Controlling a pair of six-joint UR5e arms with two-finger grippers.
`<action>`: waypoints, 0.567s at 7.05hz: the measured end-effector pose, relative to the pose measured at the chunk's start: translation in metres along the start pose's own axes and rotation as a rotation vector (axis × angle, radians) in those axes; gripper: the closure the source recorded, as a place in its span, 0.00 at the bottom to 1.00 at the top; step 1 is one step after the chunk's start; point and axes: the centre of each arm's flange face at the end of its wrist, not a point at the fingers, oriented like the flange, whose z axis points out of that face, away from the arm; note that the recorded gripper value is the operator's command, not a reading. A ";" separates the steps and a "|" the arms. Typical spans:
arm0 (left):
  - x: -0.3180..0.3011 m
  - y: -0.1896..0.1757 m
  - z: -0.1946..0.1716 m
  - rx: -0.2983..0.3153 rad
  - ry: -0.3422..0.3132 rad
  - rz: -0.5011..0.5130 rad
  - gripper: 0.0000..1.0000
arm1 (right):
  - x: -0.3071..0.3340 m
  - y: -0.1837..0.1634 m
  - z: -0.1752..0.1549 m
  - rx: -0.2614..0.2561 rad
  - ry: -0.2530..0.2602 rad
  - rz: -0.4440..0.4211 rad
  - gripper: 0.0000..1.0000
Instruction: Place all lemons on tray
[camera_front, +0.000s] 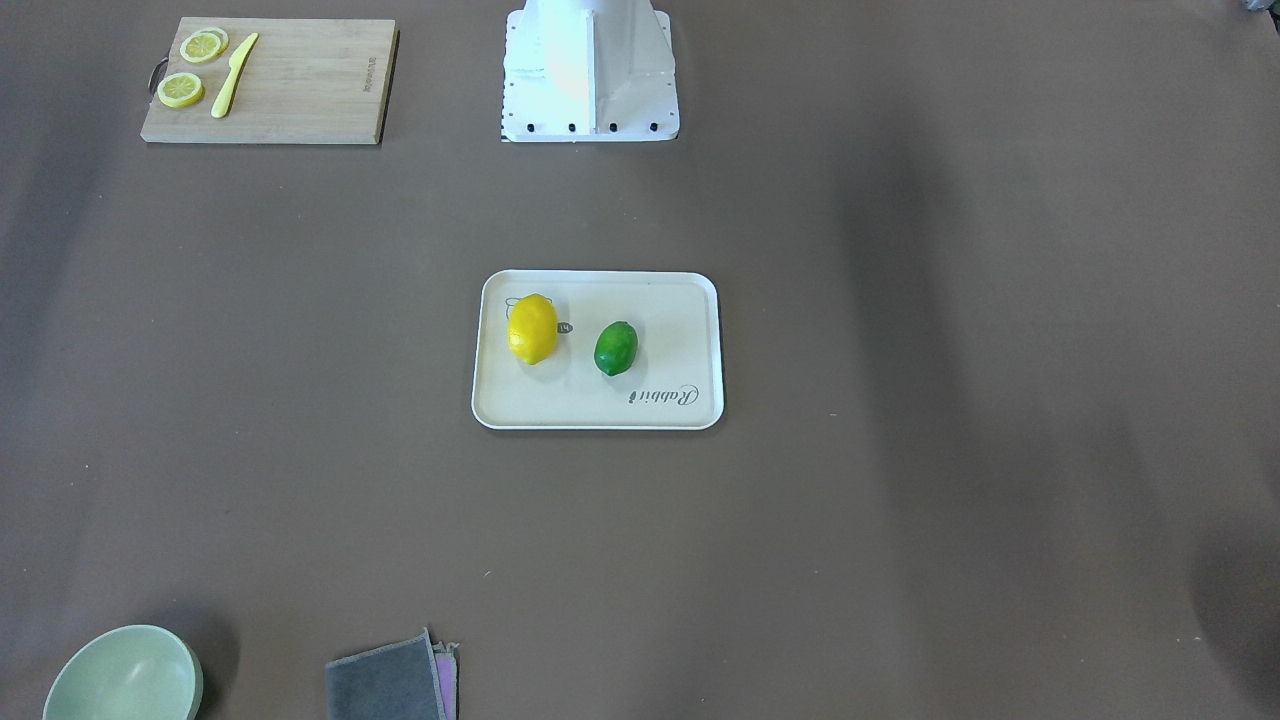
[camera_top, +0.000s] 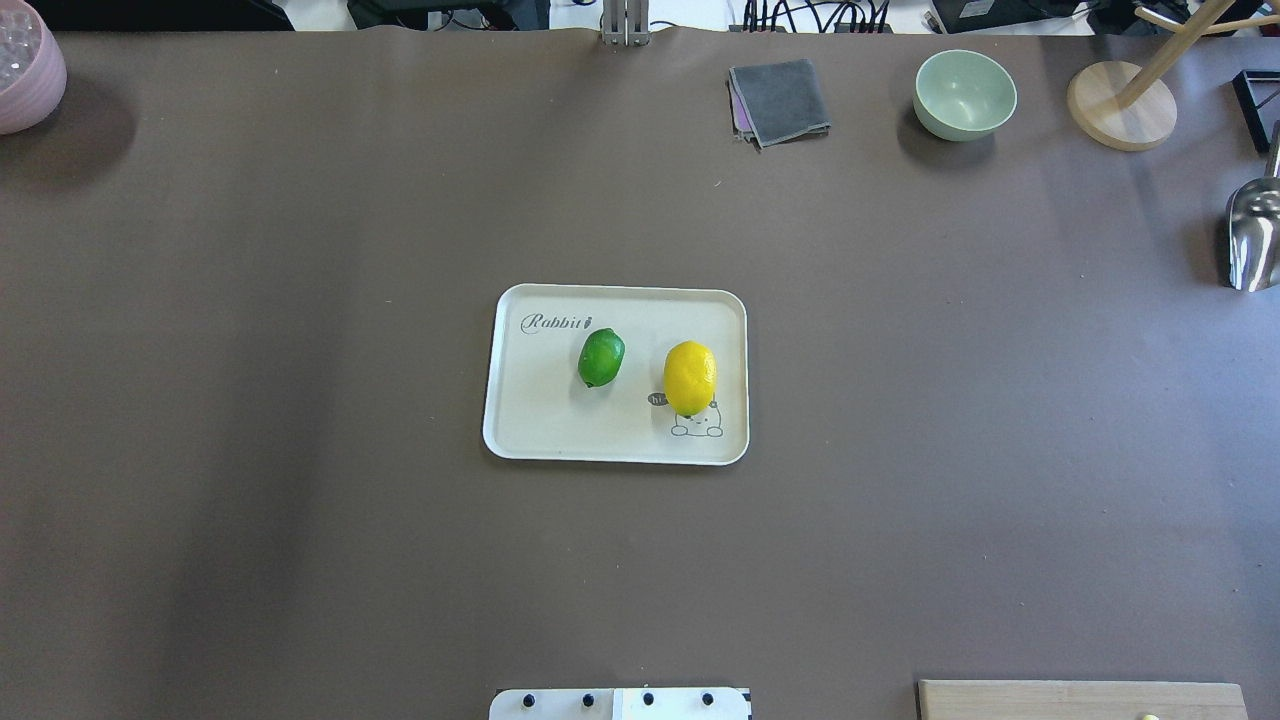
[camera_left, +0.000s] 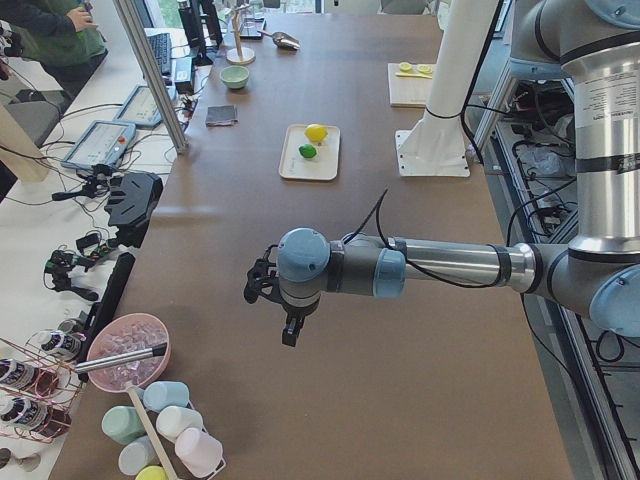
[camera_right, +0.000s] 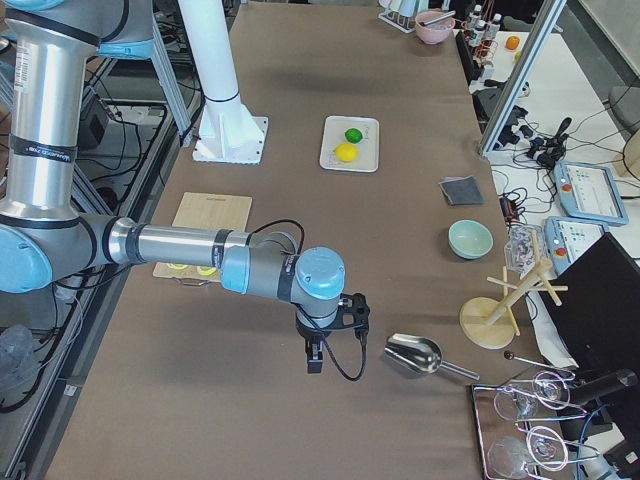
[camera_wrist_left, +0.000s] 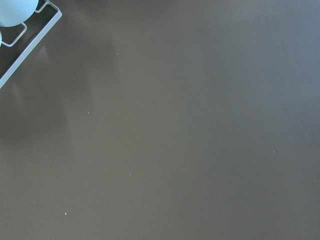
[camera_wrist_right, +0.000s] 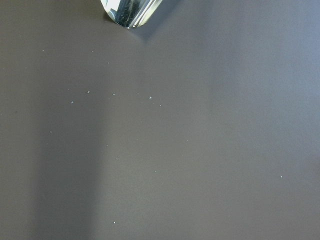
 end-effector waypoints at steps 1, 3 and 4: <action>0.001 0.000 0.000 0.008 -0.001 0.010 0.01 | 0.001 0.002 0.002 -0.004 -0.002 0.003 0.00; 0.002 -0.001 -0.001 0.013 -0.002 0.020 0.01 | 0.001 0.005 0.005 -0.005 -0.025 0.006 0.00; 0.003 -0.002 -0.001 0.014 -0.002 0.022 0.01 | 0.001 0.007 0.007 -0.006 -0.037 0.008 0.00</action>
